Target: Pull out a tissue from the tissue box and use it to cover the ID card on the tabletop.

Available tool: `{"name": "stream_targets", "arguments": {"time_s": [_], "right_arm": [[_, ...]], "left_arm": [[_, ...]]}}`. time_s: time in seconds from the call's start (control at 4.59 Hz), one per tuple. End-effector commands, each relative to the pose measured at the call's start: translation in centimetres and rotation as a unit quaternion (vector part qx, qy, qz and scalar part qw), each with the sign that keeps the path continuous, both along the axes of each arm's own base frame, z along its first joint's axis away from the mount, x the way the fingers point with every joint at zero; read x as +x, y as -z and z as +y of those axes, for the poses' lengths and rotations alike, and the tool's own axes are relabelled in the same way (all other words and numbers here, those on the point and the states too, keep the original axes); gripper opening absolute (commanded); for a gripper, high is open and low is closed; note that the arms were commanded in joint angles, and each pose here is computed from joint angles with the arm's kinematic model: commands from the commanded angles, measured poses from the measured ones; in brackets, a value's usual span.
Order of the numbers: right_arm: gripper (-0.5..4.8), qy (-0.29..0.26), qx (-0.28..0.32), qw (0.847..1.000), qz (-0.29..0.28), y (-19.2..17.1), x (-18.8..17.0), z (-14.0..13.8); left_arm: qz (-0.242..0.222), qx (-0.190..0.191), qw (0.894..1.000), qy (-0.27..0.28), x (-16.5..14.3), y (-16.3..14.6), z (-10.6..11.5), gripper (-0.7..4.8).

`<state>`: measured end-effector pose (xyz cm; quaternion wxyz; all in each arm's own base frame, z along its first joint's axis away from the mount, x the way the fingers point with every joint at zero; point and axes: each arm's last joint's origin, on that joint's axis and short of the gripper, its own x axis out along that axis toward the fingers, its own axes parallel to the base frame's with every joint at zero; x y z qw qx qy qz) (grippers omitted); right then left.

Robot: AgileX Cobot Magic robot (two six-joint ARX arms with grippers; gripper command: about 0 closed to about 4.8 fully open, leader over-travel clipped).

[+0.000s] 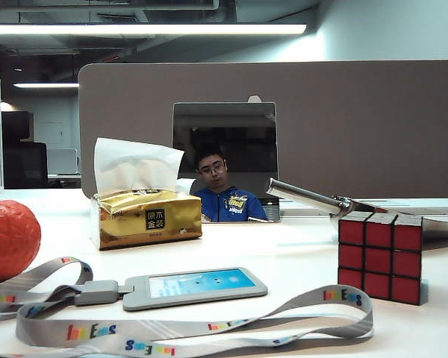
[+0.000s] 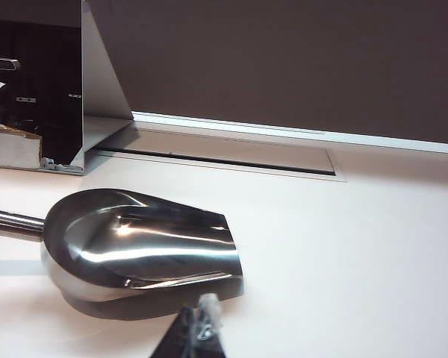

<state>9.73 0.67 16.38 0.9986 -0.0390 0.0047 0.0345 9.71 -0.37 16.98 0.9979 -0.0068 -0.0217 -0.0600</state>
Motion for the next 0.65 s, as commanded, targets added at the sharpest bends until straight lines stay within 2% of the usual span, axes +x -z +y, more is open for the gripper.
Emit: {"name": "stream_targets", "arguments": {"time_s": [0.22,0.44,0.65], "right_arm": [[-0.01,0.002,0.001,1.000,-0.024,-0.4,0.0,0.0],[-0.01,0.002,0.006,0.995,-0.101,-1.9,-0.2,0.0],[-0.01,0.002,0.009,0.990,-0.143,-3.9,-0.7,0.0]], "left_arm": [[-0.004,0.000,1.000,0.001,0.0,-0.1,0.0,-0.06],[-0.004,0.000,1.000,0.000,0.0,-0.1,0.0,-0.05],[-0.004,0.000,1.000,0.000,0.0,-0.1,0.0,-0.06]]}}
